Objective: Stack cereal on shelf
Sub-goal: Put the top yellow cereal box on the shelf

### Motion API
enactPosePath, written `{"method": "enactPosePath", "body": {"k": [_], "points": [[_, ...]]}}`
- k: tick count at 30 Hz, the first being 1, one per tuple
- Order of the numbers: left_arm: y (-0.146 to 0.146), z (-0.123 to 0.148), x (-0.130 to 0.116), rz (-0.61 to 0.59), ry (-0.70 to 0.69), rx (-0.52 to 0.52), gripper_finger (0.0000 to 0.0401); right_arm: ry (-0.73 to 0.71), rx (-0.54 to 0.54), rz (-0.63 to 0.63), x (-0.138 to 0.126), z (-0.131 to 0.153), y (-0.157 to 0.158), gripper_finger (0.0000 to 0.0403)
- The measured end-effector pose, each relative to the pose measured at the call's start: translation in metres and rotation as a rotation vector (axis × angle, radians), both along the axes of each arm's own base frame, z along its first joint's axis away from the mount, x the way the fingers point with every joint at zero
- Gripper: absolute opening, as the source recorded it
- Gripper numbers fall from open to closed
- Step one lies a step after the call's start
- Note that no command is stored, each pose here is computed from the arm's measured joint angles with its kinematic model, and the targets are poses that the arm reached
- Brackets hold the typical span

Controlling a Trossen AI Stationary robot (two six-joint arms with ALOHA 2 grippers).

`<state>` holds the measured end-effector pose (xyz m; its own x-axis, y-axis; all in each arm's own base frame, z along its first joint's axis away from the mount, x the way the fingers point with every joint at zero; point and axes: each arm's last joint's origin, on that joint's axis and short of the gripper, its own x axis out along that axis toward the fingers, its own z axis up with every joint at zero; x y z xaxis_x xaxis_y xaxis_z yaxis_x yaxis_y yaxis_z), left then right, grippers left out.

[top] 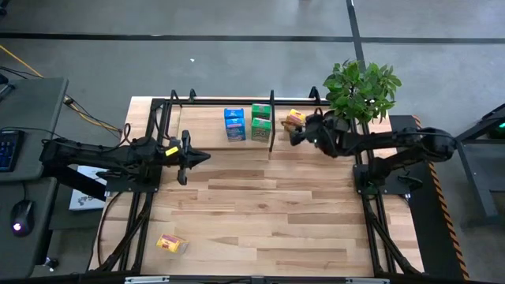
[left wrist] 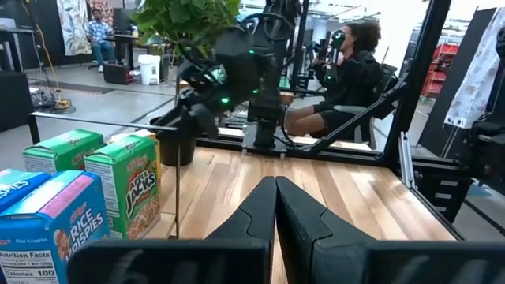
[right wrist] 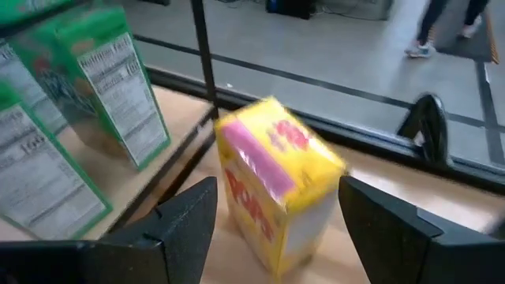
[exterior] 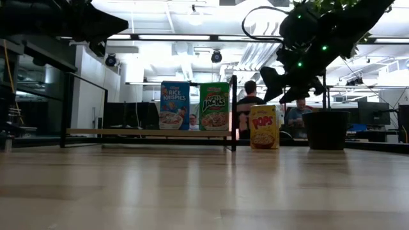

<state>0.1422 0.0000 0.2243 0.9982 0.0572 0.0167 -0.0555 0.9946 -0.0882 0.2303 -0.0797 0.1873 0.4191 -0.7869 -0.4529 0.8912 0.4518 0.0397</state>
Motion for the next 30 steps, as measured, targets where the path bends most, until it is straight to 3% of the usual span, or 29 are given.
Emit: {"method": "enactPosePath", "body": {"k": [19, 22, 30], "points": [[0.0, 0.004, 0.0, -0.009, -0.039, -0.017, 0.0003, 0.065, 0.011, 0.198, -0.006, 0.003, -0.033, 0.0256], [0.0, 0.004, 0.0, -0.009, -0.039, -0.017, 0.0003, 0.049, 0.031, 0.26, -0.004, 0.004, -0.032, 0.0256], [0.0, 0.004, 0.0, -0.009, -0.04, -0.016, 0.0003, -0.044, 0.113, 0.283, -0.003, 0.004, -0.03, 0.0256]]}}
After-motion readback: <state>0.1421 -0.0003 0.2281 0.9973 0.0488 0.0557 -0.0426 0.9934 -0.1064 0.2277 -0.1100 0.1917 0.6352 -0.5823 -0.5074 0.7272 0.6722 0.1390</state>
